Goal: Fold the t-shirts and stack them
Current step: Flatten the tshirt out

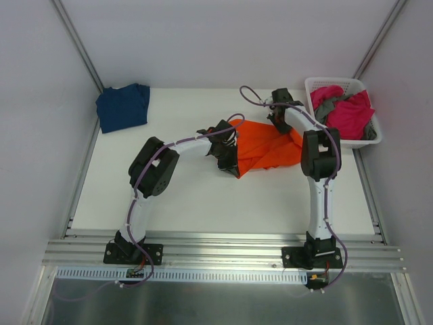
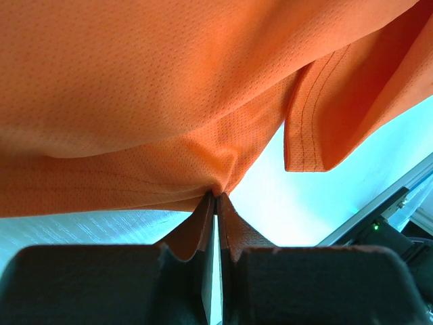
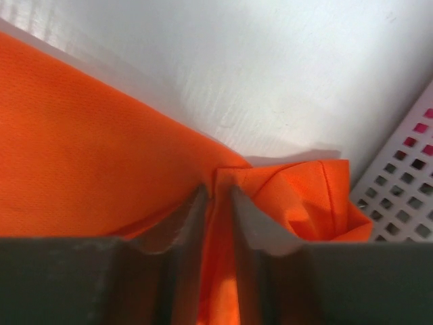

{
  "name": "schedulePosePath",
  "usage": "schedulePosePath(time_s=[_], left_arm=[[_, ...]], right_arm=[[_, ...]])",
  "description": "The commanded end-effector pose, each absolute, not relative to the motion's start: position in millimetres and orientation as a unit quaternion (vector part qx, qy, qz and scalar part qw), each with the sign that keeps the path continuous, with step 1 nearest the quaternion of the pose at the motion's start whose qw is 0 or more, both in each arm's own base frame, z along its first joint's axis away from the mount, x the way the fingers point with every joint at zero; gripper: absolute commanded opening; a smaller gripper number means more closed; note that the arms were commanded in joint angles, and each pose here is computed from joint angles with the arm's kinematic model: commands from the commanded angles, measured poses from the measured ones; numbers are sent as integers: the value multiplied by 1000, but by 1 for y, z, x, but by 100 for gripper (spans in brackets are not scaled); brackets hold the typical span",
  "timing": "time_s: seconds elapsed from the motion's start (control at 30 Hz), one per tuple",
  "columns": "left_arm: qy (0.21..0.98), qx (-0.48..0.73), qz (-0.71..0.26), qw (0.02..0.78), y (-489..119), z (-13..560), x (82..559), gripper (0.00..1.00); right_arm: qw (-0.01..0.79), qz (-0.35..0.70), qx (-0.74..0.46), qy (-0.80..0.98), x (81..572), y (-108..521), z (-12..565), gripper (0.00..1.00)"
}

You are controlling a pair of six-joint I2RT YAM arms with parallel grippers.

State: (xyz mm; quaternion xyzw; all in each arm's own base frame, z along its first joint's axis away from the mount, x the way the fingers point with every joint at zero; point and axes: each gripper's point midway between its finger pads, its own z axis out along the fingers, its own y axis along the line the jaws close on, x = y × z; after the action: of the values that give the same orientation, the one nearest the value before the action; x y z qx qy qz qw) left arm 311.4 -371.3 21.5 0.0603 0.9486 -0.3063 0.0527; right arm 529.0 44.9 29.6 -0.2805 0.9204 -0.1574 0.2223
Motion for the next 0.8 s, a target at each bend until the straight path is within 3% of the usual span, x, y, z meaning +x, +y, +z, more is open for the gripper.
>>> schedulePosePath(time_s=[0.0, 0.13, 0.23, 0.4, 0.57, 0.77], left_arm=[[950, 56, -300, 71, -364, 36, 318, 0], [950, 55, -301, 69, -365, 35, 318, 0], [950, 54, -299, 67, -364, 34, 316, 0], [950, 54, -301, 68, -363, 35, 316, 0], [949, 55, -304, 69, -365, 36, 317, 0], [947, 62, -302, 91, -361, 43, 330, 0]], right_arm=[[261, -181, -260, 912, 536, 33, 74, 28], [254, -190, -266, 910, 535, 27, 69, 31], [251, -192, -271, 909, 537, 26, 64, 24], [248, -196, -273, 909, 538, 25, 62, 1], [270, -204, -258, 905, 540, 24, 87, 0], [340, -182, -223, 895, 528, 36, 164, 1]])
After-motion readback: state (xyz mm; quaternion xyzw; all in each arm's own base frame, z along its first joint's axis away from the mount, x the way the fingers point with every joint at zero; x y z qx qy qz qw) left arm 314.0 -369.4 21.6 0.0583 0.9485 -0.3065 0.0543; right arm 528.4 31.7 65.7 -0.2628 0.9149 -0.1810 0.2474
